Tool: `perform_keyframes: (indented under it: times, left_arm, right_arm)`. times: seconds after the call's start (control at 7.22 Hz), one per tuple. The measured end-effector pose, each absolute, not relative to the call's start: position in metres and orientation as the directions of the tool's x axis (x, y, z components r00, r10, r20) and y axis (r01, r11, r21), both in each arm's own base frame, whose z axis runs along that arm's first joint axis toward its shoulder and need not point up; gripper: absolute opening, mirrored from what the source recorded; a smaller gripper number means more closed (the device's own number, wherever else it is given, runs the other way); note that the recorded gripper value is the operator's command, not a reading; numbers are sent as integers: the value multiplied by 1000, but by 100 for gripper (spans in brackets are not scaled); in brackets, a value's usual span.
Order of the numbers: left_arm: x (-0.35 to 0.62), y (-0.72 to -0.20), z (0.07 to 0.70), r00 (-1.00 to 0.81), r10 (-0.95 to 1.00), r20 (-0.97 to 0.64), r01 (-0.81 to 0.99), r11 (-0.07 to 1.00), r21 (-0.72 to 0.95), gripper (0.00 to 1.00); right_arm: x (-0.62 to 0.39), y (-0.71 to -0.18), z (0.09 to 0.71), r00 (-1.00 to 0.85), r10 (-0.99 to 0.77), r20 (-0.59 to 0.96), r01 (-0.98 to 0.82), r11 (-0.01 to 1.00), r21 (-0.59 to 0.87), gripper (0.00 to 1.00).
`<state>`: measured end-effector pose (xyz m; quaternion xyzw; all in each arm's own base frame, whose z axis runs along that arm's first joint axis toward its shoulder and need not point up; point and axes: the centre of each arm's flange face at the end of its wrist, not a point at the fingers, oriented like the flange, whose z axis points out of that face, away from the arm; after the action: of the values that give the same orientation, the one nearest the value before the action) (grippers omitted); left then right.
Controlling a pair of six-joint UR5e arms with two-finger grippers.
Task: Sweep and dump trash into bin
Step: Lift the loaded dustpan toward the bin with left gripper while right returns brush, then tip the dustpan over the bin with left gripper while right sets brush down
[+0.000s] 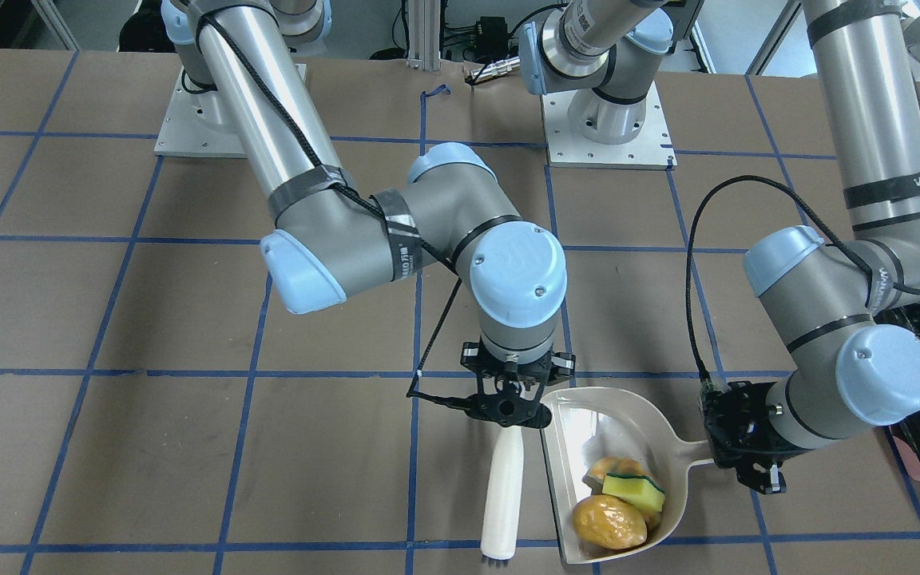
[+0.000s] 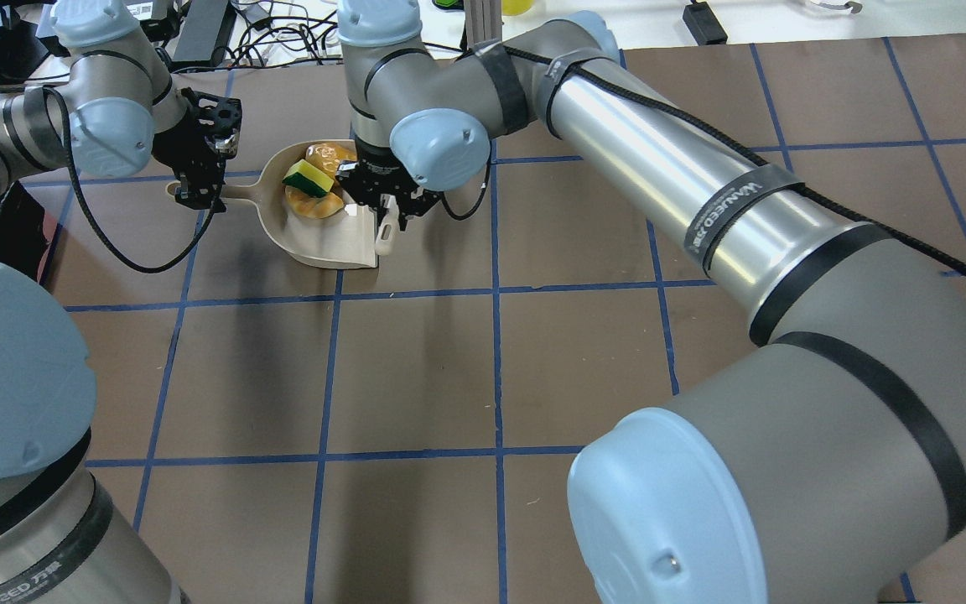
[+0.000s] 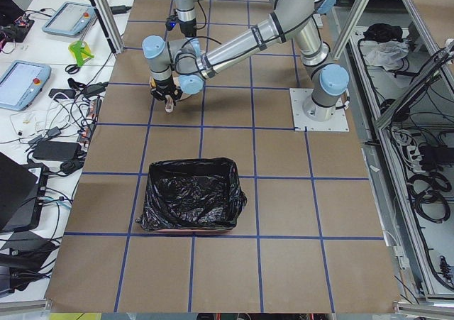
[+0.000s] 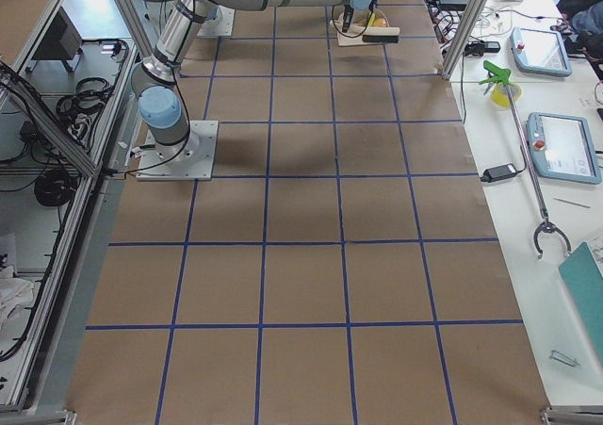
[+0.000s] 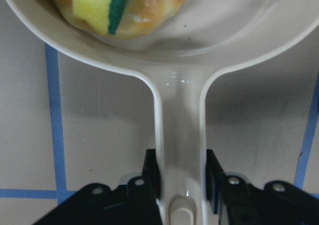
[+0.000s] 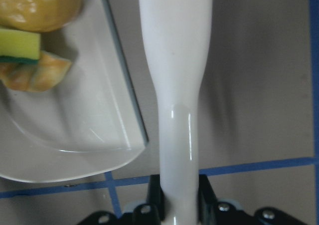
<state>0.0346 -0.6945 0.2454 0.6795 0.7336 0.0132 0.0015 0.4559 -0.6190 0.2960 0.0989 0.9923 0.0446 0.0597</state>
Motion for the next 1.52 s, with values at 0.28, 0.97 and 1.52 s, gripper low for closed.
perform_keyframes:
  times: [0.28, 0.97, 1.52]
  left_arm:
    - [72, -692, 252, -140, 990, 3, 989, 140, -58, 15]
    - [220, -672, 315, -344, 937, 56, 921, 348, -175, 14]
    - [352, -631, 409, -364, 931, -2, 918, 358, -171, 14]
  right_arm:
    - [361, -613, 319, -974, 224, -43, 215, 965, 148, 0]
    - [84, -585, 336, -997, 79, -19, 74, 981, 179, 0]
    - [-39, -579, 314, -999, -27, 24, -22, 981, 193, 0]
